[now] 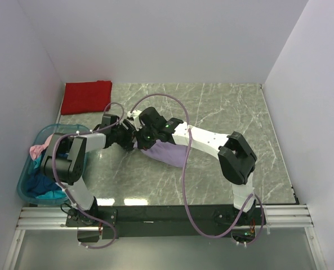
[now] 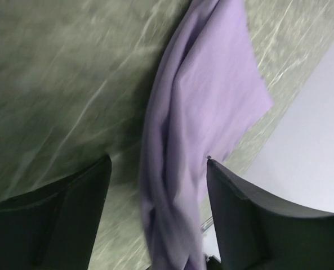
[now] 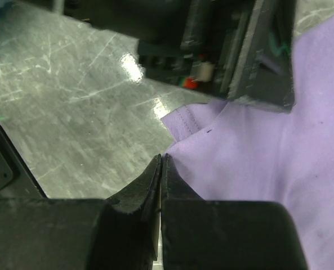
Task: Fold and stack the t-shirts
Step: Neatly place the folded tshirt to the corner
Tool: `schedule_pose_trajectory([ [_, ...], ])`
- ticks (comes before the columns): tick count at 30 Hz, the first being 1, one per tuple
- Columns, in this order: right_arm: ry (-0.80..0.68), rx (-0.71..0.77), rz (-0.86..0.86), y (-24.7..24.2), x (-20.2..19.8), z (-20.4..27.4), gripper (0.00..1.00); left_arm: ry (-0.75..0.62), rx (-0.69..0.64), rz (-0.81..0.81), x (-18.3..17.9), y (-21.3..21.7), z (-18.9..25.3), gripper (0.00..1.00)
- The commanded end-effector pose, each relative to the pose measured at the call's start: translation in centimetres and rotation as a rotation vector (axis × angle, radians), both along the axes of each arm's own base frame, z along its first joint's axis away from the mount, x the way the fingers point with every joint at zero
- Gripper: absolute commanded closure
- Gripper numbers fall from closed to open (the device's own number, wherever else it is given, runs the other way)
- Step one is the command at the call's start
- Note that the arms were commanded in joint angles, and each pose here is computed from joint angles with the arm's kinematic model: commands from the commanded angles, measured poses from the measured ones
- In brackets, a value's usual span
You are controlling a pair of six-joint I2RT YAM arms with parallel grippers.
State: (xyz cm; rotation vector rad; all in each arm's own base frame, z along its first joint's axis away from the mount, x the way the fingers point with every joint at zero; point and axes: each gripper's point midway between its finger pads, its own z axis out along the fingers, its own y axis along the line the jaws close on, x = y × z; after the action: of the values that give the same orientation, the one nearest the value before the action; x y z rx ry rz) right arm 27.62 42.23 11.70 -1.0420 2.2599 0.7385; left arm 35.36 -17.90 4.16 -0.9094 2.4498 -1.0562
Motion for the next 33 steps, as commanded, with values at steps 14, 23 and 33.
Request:
schedule_pose_trajectory([
  [14,-0.074,0.148,-0.011,2.7,0.7,5.1,1.0,0.004,0.072,0.072,3.2,-1.1,-1.7,0.45],
  [23,-0.068,0.166,-0.016,3.4,1.0,5.2,1.0,0.013,0.135,0.066,3.4,-1.3,-2.2,0.65],
  [33,-0.007,0.187,-0.082,0.2,1.5,6.1,0.22,-0.163,0.415,-0.055,7.3,0.8,-0.4,1.0],
])
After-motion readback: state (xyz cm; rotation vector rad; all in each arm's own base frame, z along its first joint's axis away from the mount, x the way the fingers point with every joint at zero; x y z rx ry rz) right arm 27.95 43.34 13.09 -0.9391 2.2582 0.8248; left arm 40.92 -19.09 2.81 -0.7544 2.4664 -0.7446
